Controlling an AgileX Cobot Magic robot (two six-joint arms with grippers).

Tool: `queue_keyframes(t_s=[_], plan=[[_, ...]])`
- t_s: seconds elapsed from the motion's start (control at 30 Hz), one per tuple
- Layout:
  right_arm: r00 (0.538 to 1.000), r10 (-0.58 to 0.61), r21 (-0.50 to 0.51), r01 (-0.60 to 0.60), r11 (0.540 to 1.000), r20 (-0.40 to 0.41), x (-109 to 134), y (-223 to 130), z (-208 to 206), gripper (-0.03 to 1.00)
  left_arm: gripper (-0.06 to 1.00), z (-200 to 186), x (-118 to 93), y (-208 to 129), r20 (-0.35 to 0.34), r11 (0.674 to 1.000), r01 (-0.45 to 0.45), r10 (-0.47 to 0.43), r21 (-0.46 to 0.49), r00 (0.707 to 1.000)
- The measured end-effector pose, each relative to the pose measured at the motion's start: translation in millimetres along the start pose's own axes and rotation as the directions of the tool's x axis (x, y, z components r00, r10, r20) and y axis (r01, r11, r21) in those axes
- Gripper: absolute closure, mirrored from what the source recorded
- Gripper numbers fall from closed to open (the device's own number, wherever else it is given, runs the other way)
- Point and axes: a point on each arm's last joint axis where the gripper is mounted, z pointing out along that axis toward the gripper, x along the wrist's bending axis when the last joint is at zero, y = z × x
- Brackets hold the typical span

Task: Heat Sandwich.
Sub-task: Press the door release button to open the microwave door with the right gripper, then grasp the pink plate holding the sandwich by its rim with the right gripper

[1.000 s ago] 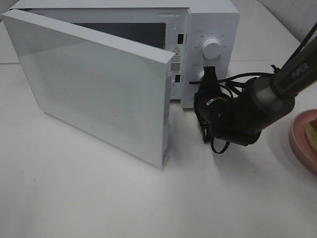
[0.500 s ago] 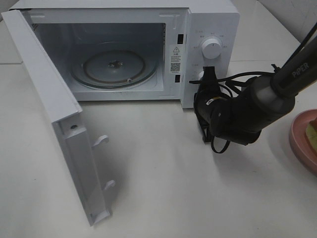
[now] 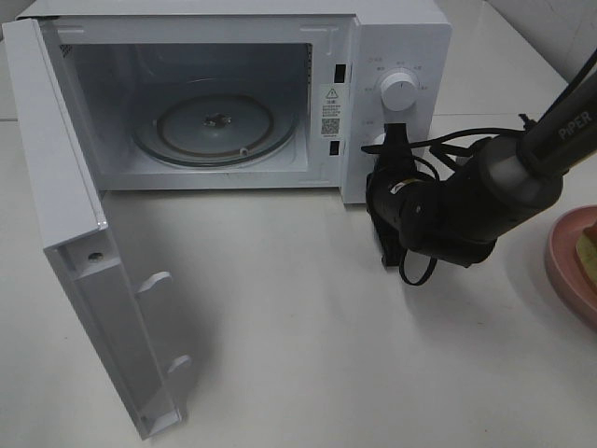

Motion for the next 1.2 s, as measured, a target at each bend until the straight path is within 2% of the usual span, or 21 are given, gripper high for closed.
queue_keyframes(t_s=[0.2, 0.57, 0.87, 1.0, 1.2], plan=[[1.000, -0.005, 0.020, 0.004, 1.000, 0.018, 3, 2, -3, 0.96, -0.05, 0, 0, 0, 0.000, 1.000, 0.000, 0.000, 0.000, 1.000], [0.997, -0.078, 0.063, 0.079, 0.995, -0.030, 4, 10, -32, 0.96, -0.05, 0, 0, 0, 0.000, 1.000, 0.000, 0.000, 0.000, 1.000], [0.992, -0.127, 0.081, 0.126, 0.989, 0.004, 3, 18, -58, 0.96, -0.05, 0, 0, 0, 0.000, 1.000, 0.000, 0.000, 0.000, 1.000], [0.972, -0.219, 0.137, 0.207, 0.969, 0.082, 1, 23, -82, 0.95, -0.05, 0, 0, 0, 0.000, 1.000, 0.000, 0.000, 0.000, 1.000], [0.941, -0.302, 0.211, 0.267, 0.940, 0.153, 0, 22, -97, 0.95, -0.05, 0, 0, 0, 0.000, 1.000, 0.000, 0.000, 0.000, 1.000]])
